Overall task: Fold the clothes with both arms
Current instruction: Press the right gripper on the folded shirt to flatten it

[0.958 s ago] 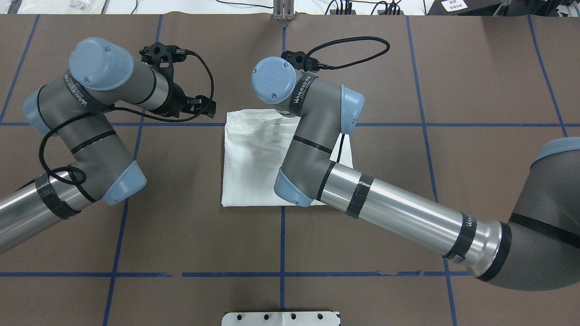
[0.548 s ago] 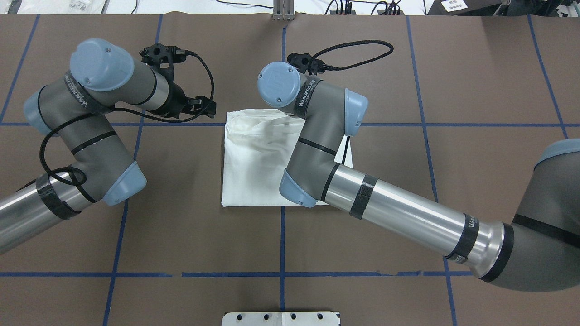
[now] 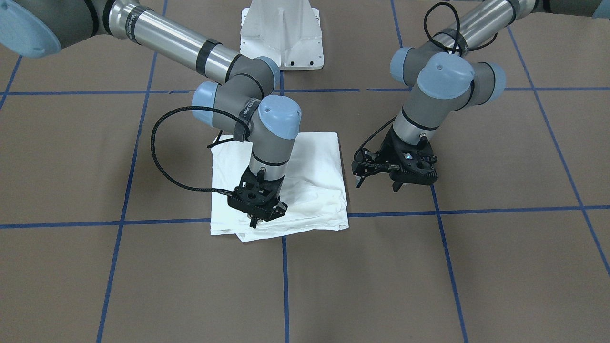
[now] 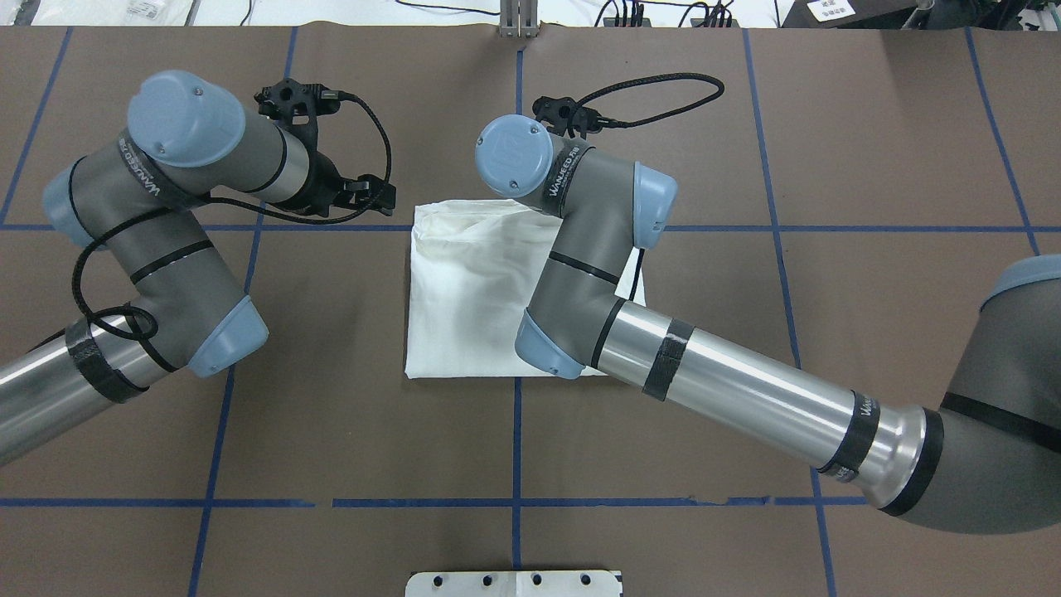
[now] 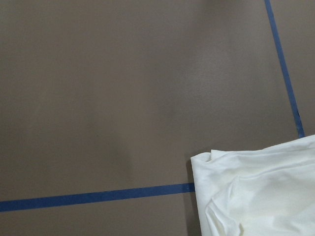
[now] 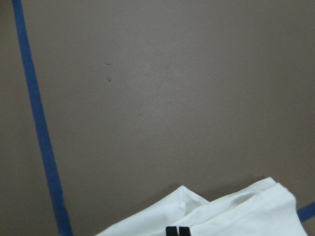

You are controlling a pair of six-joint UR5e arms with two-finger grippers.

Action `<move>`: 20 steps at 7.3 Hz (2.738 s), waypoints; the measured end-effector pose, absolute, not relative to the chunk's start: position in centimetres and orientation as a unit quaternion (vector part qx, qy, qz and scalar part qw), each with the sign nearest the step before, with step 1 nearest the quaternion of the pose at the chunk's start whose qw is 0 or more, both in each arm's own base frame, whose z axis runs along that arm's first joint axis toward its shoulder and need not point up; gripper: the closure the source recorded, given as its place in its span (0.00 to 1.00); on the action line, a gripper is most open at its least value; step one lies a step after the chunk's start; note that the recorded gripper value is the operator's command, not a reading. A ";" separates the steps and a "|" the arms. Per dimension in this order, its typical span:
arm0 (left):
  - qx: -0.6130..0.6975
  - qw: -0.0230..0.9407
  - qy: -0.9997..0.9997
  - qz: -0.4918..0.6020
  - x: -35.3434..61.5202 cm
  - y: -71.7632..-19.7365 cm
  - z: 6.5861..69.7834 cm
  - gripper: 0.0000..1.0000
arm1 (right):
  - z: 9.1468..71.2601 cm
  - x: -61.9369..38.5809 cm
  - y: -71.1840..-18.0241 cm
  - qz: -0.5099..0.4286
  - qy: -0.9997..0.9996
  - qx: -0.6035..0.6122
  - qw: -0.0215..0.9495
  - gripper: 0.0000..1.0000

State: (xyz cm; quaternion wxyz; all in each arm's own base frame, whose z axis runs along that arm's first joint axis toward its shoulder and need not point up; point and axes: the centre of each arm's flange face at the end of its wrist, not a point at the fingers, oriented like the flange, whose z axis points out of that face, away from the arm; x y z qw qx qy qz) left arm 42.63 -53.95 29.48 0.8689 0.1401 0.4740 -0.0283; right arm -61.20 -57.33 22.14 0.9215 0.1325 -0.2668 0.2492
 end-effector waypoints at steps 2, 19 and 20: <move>0.140 0.869 0.474 -0.029 42.6 -53.9 29.5 0.00 | 23.1 -60.2 -58.1 0.248 -0.218 0.154 0.931 0.90; 0.137 0.871 0.471 -0.025 42.5 -53.7 30.2 0.00 | 25.7 -57.9 -59.1 0.111 -0.226 0.230 0.940 0.00; 0.137 0.871 0.471 -0.026 42.5 -53.7 30.2 0.00 | 25.6 -56.7 -60.4 0.112 -0.220 0.236 0.940 0.00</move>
